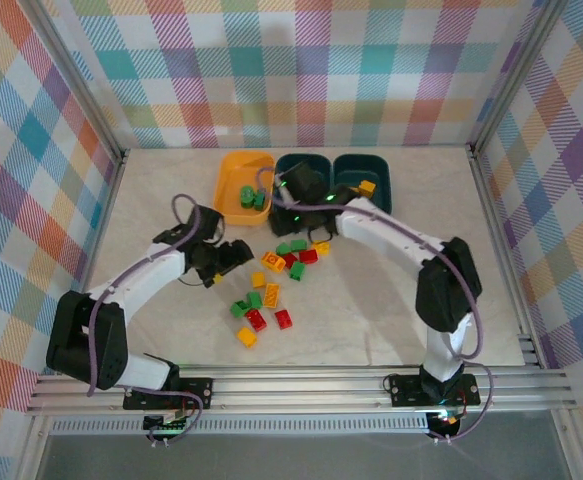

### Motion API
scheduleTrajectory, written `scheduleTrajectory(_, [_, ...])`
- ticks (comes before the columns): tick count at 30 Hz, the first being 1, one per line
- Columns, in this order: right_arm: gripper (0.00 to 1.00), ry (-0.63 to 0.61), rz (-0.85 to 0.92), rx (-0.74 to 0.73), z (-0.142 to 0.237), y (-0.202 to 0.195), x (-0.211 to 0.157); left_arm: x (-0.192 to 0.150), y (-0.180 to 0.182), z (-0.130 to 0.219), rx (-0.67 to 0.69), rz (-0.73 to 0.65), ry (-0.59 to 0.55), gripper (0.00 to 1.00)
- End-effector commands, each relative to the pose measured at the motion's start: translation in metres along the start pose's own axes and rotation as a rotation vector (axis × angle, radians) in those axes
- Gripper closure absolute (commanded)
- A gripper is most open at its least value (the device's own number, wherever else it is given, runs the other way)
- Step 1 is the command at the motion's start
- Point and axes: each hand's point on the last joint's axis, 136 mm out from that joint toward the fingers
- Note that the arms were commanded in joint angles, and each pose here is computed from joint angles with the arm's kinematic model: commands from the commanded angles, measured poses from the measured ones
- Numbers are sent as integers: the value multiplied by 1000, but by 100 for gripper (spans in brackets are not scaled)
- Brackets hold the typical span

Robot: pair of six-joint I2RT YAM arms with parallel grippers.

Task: Sort the legos into containers by color

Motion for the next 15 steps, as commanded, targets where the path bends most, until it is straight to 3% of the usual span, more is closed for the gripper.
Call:
scheduleTrajectory(1, [35, 110, 112, 7, -44, 27, -31, 8, 12, 10, -60, 143, -8, 15])
scheduleTrajectory(9, [30, 165, 268, -143, -93, 27, -45, -5, 31, 28, -49, 137, -21, 14])
scheduleTrajectory(15, [36, 186, 264, -133, -99, 28, -56, -9, 36, 35, -50, 128, -48, 14])
Point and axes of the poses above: each hand's point on the last joint's axis, 136 mm out from that joint toward the fingers, its own z axis back along the fingers, its own y axis along the line the jaws close on, x = y × z
